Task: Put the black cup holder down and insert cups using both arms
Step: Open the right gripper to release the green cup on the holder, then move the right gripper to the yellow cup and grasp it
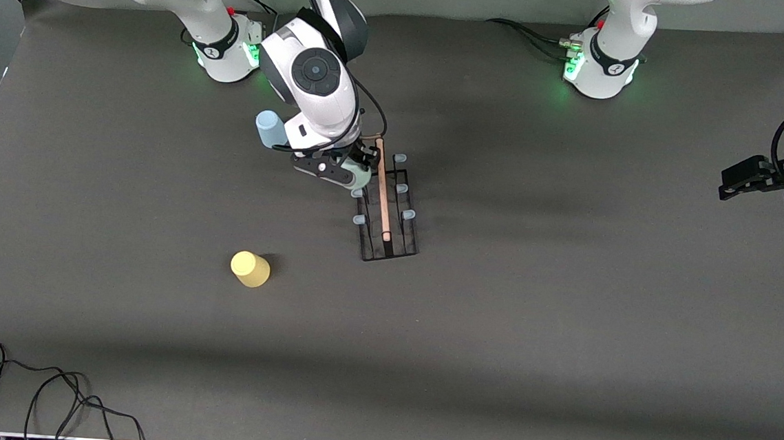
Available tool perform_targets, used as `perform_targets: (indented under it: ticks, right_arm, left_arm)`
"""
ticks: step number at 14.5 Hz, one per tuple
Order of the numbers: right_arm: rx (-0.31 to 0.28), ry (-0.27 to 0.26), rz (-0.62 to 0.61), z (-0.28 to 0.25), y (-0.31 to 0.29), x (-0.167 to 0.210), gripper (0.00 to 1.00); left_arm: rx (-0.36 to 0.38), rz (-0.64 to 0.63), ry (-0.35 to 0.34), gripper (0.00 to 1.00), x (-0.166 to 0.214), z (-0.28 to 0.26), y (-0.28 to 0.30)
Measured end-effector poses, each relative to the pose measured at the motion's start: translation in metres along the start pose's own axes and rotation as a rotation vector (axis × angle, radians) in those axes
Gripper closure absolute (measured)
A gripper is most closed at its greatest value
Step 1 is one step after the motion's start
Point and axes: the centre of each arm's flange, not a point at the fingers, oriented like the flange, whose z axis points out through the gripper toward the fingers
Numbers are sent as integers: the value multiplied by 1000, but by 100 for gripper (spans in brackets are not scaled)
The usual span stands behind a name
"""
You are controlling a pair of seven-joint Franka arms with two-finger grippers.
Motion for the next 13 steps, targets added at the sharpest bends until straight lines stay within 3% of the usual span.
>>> perform_targets:
  ticks: [7, 9, 11, 13]
  right_arm:
    - [16, 17, -6, -14, 4, 19, 19]
    - [8, 23, -34, -30, 19, 50, 15]
    - [6, 39, -80, -41, 47, 92, 0]
    - [-8, 49, -117, -41, 77, 130, 0]
  left_arm:
    - [-1, -2, -5, 0, 0, 2, -1]
    - [-3, -2, -6, 0, 0, 2, -1]
    - [-3, -2, -7, 0, 0, 3, -1]
    - [-3, -2, -8, 0, 0, 3, -1]
